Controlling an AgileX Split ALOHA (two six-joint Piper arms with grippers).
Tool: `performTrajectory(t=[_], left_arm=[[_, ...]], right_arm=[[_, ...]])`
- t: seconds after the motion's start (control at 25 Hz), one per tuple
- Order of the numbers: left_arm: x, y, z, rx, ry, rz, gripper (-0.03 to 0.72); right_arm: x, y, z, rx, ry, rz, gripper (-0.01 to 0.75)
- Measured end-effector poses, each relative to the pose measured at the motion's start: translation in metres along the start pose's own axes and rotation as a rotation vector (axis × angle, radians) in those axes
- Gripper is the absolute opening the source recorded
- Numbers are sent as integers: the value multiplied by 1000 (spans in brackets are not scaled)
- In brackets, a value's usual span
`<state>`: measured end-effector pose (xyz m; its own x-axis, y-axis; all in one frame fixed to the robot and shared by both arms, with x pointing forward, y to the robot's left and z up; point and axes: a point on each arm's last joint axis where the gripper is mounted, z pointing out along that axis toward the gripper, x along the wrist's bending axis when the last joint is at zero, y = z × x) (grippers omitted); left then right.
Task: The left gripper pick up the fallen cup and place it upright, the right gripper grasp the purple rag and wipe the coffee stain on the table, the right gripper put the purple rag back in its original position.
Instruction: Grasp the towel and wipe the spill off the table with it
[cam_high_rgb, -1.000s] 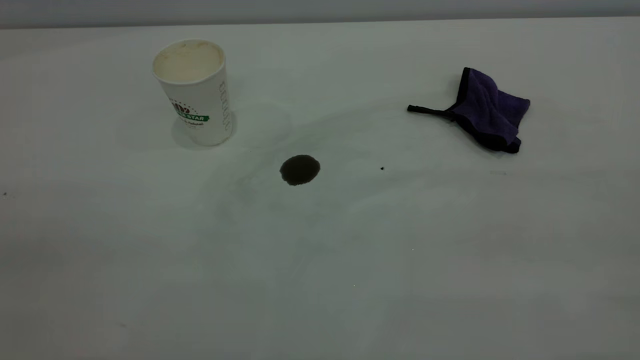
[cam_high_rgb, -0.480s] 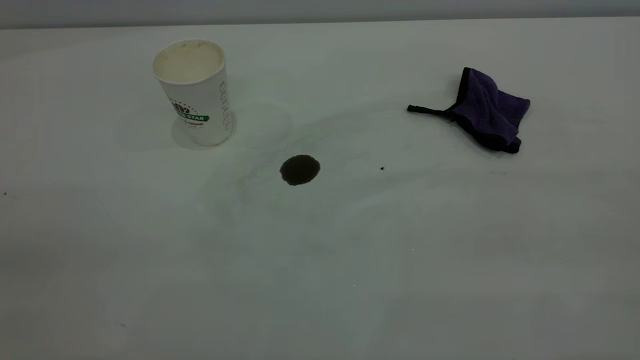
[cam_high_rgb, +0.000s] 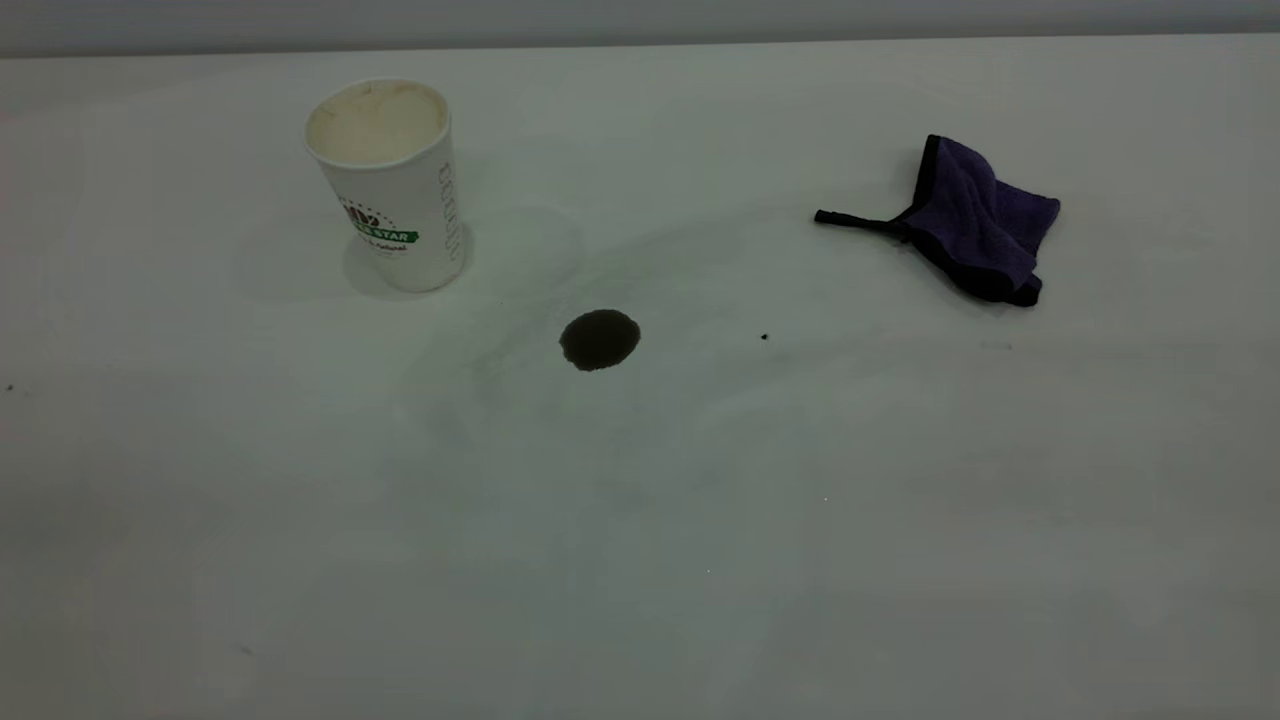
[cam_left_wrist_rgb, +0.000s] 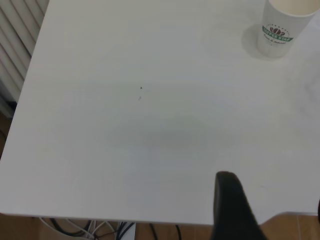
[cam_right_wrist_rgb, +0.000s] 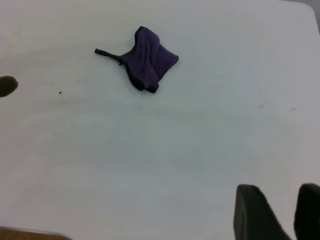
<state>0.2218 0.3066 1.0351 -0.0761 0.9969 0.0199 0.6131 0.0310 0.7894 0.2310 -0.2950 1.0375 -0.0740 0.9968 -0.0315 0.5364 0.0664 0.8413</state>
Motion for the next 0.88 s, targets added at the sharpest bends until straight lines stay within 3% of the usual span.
performTrajectory(t=[0.56, 0.68, 0.88], left_arm=[[0, 0, 0, 0, 0, 0, 474], [0, 0, 0, 0, 0, 0, 474], [0, 0, 0, 0, 0, 0, 474]], right_arm=[[-1, 6, -4, -23, -9, 26, 252], [-3, 36, -8, 19, -7, 27, 317], [-6, 108, 18, 137, 26, 20, 548]])
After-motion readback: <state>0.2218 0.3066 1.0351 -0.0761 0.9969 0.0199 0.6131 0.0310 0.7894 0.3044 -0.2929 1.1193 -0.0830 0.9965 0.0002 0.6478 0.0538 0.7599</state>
